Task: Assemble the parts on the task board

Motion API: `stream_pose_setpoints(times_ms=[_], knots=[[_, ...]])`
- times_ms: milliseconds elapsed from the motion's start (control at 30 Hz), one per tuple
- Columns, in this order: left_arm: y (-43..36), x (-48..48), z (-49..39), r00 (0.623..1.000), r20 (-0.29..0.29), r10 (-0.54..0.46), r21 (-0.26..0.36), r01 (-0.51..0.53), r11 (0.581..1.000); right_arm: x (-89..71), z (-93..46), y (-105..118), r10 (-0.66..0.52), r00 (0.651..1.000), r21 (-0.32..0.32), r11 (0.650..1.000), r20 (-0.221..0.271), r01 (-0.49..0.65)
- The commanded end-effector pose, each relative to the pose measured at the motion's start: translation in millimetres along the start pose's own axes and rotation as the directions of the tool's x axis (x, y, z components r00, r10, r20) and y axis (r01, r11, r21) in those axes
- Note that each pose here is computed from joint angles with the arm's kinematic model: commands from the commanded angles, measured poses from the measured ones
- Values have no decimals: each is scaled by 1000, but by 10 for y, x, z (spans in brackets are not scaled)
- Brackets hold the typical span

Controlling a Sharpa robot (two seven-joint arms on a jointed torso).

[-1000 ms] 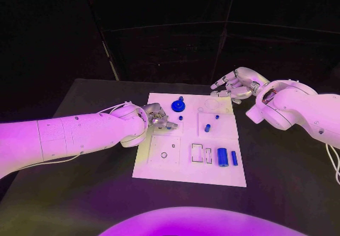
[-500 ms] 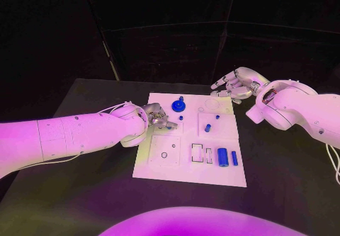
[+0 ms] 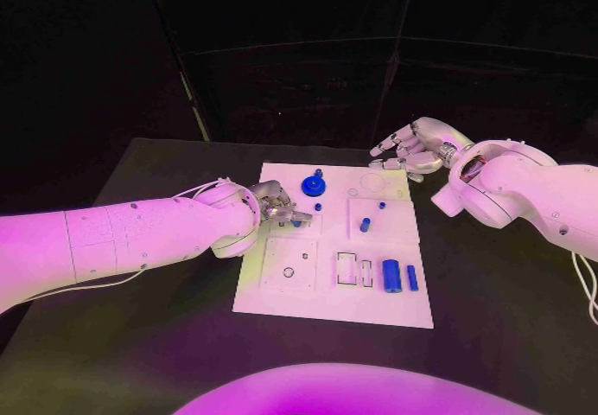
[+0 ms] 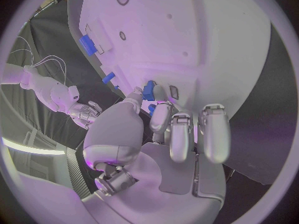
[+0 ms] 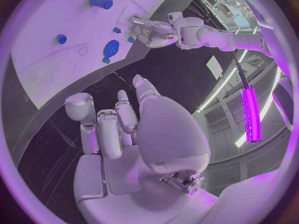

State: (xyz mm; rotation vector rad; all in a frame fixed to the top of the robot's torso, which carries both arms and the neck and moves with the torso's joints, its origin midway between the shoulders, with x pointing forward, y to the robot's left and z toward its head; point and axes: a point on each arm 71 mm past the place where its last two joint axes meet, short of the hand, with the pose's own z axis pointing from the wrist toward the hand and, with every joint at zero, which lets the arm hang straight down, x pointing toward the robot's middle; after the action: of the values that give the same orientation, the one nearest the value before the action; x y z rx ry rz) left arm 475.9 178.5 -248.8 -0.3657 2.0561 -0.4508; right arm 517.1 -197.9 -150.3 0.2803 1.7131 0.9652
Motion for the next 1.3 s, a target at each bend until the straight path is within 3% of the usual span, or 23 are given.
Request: stream_pose_setpoints(times_ms=[33, 1300], knots=[[16, 29, 0, 1000, -28, -11, -18, 10, 1000, -13, 2, 12, -6, 1000, -8, 1000, 11, 6], [15, 36, 3, 997, -39, -74, -20, 73, 997, -10, 7, -11, -9, 1000, 4, 1000, 10, 9]])
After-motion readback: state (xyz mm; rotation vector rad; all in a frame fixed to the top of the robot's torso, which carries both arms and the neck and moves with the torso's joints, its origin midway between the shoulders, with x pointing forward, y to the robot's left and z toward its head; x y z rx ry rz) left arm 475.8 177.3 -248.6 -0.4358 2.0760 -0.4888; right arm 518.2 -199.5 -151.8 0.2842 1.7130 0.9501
